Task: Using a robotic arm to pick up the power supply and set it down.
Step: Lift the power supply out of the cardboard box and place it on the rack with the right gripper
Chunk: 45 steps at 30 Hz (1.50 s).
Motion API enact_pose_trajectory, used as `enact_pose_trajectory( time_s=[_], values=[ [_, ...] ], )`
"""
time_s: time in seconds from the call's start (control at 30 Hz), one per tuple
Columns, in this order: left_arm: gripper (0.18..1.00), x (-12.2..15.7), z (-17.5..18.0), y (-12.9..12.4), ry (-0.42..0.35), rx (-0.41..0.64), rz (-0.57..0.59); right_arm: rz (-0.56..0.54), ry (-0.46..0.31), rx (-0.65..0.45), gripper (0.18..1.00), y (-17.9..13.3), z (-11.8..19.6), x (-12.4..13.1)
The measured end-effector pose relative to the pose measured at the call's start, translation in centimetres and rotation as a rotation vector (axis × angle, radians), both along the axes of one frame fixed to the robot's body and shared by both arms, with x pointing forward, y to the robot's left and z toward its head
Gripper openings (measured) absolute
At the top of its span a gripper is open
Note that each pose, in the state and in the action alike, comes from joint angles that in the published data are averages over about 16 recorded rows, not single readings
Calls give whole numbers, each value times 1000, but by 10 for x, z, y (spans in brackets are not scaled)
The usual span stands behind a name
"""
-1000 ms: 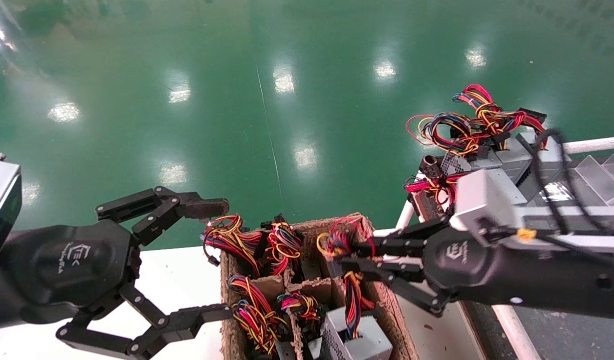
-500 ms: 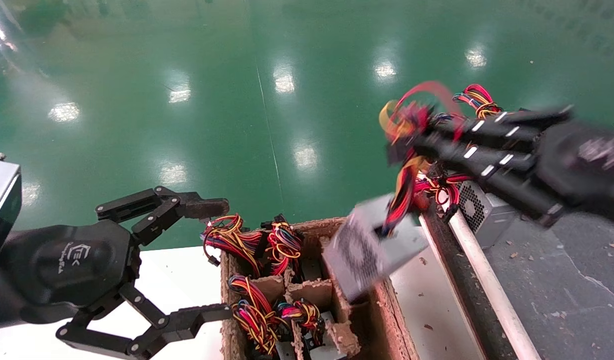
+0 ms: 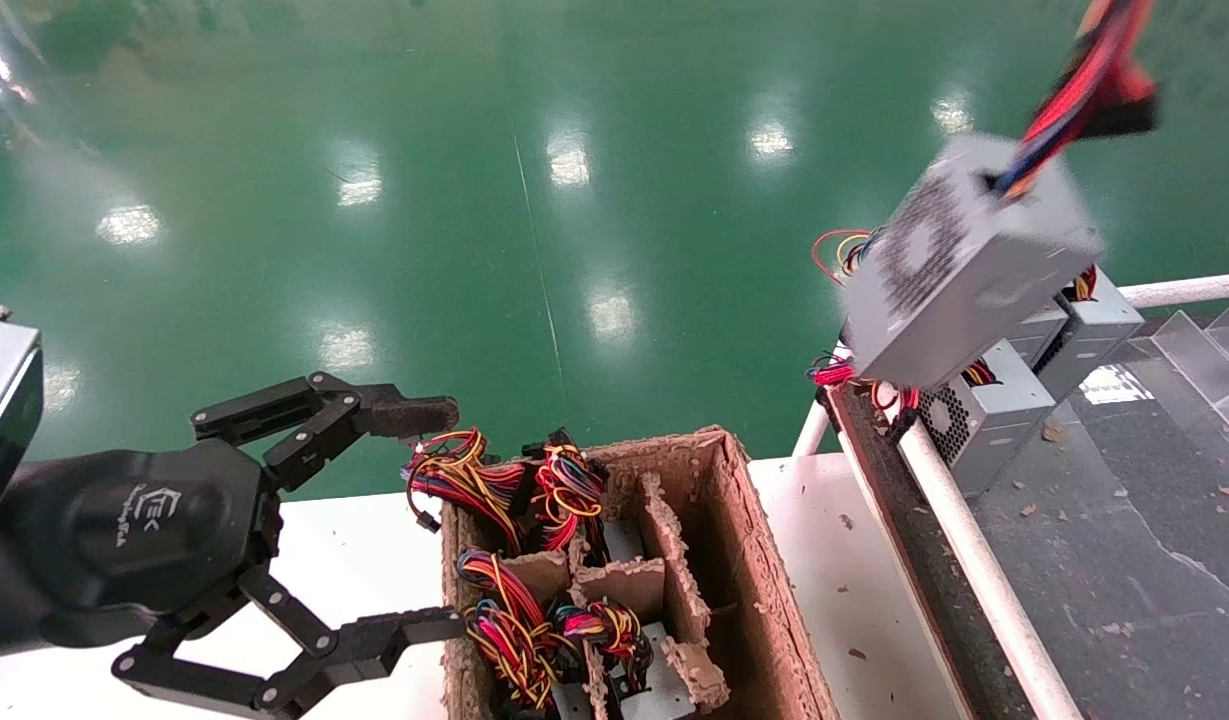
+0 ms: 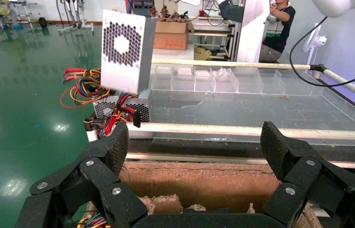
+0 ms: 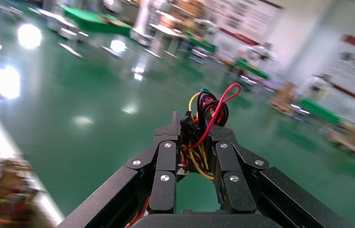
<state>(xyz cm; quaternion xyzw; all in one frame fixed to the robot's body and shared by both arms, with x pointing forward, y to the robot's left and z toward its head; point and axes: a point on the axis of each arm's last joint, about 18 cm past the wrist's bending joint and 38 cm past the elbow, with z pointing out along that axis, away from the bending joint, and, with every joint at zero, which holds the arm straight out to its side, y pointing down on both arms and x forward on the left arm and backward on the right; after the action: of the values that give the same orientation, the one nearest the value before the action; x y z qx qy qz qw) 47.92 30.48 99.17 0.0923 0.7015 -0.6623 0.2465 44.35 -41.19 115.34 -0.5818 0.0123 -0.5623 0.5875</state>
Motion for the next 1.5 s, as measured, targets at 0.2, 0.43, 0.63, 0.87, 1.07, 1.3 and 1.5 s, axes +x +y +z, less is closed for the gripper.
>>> enact_pose_trajectory(
  time_s=[0.2,0.43,0.63,0.87,1.07,1.3,1.5],
  values=[
    [1001,0,0,0,0,0,0,-147,-16,25,278,-31,7,-1],
    [1001,0,0,0,0,0,0,-282,22,41,276,-62,-4,6],
    [1001,0,0,0,0,0,0,-361,74,33,276,-82,-25,16],
    [1001,0,0,0,0,0,0,-407,117,23,276,-95,-46,24],
    [1001,0,0,0,0,0,0,-423,133,22,275,-103,-55,24],
    [1001,0,0,0,0,0,0,-431,152,8,272,-108,-62,21],
    [1001,0,0,0,0,0,0,-435,190,-30,270,-107,-76,23]
  ],
)
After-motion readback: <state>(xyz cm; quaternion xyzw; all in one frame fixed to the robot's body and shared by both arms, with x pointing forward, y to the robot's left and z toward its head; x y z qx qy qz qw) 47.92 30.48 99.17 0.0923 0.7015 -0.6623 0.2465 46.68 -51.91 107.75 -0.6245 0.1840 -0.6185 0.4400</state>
